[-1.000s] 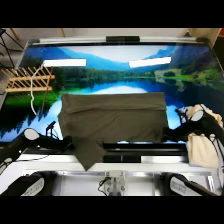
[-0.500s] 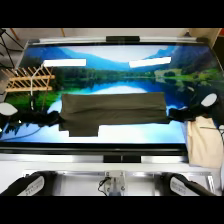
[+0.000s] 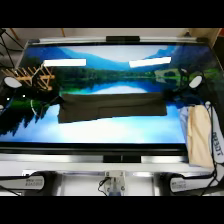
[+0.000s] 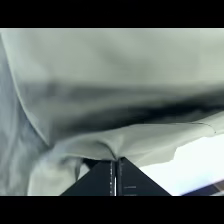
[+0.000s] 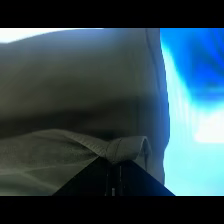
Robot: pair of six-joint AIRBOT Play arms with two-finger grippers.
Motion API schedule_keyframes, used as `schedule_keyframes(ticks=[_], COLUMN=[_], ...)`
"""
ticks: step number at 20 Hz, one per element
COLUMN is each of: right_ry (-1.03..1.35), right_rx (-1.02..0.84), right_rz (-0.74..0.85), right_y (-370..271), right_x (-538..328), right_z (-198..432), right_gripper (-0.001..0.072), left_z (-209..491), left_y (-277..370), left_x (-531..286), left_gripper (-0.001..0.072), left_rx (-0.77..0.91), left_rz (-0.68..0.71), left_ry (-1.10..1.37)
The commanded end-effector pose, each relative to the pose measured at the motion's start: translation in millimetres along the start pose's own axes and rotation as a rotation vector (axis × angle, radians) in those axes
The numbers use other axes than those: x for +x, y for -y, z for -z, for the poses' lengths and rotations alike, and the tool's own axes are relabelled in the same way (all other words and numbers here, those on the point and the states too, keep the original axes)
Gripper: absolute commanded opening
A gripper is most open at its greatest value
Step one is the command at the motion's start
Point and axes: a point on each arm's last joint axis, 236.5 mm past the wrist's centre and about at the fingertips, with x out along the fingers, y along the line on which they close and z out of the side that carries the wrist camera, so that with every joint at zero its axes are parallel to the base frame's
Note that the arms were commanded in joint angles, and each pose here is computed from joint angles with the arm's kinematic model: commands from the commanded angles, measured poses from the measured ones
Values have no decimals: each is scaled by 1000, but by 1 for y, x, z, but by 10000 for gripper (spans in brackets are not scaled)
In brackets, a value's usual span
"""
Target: Fold the shirts.
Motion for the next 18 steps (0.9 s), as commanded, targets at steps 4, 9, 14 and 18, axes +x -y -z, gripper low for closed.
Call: schedule_keyframes(ticks=[4,9,14,18], right_ry=[-46,-112,-84,-168], right_rx=[38,-58,74,178], right_rz=[9,7,-65,-196], right_y=[7,7,21,10], right_x=[45,34,26,48], right_z=[-6,6,0,18], right_gripper=[77,589,659,658], left_z=[-5,-8,-15,-16], left_y=[-34,-36,-14,8], left_x=[50,49,28,22], left_gripper=[34,523,521,521], left_rx=[-101,-133,-79,-43], left_rz=[-8,-6,25,56], left_ry=[-97,-104,-133,-134])
